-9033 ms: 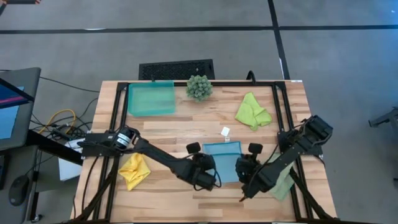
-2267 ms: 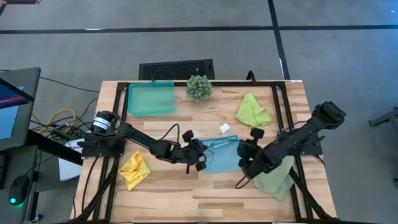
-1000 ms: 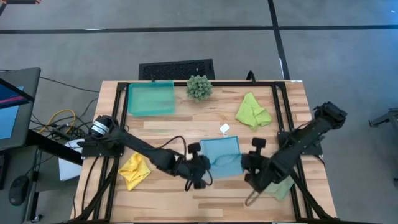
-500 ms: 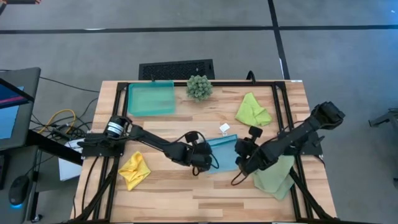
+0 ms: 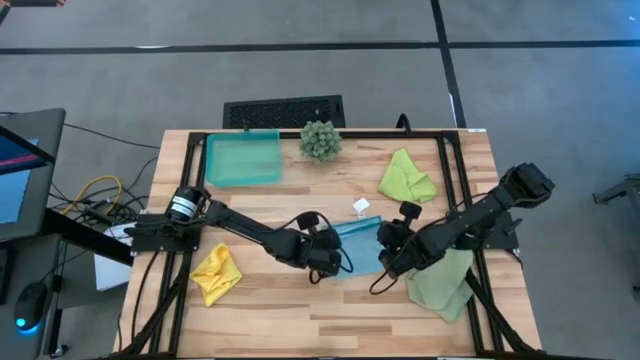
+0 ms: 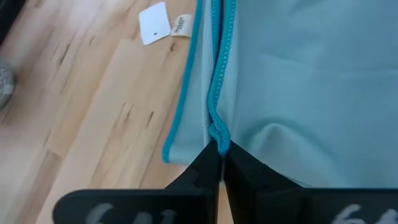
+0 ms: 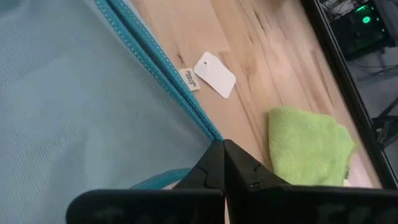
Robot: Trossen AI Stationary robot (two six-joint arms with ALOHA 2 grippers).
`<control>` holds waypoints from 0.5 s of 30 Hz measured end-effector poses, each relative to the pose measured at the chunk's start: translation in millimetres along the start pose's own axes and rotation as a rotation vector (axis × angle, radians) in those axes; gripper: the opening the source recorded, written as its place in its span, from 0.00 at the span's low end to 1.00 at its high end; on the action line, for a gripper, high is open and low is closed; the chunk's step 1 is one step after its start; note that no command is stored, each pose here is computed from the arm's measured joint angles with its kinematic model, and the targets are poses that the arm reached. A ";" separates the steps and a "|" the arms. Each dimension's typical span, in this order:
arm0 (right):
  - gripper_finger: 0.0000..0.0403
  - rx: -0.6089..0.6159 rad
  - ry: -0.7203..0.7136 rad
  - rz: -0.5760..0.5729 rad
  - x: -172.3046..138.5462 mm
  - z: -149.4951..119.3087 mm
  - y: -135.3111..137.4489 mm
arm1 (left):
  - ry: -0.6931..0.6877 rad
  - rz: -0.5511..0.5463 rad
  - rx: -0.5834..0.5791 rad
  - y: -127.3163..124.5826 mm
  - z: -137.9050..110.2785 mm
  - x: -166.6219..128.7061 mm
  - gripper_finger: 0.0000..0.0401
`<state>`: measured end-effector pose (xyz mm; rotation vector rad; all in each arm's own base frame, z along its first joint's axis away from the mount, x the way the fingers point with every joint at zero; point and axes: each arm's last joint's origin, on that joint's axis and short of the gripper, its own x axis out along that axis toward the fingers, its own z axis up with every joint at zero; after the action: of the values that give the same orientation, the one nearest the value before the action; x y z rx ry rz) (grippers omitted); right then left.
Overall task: Fold microfiber towels
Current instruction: Fold the blue microfiber cloth
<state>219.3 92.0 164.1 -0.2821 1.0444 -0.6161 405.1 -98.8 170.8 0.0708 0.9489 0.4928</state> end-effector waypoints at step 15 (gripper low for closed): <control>0.03 0.036 0.015 0.014 16.8 -7.8 -1.5 | 0.016 0.057 -0.013 0.8 -4.5 20.6 0.05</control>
<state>218.0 81.2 149.0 -0.2390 1.0482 -0.6245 411.2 -89.9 152.7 0.0820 0.9608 0.5529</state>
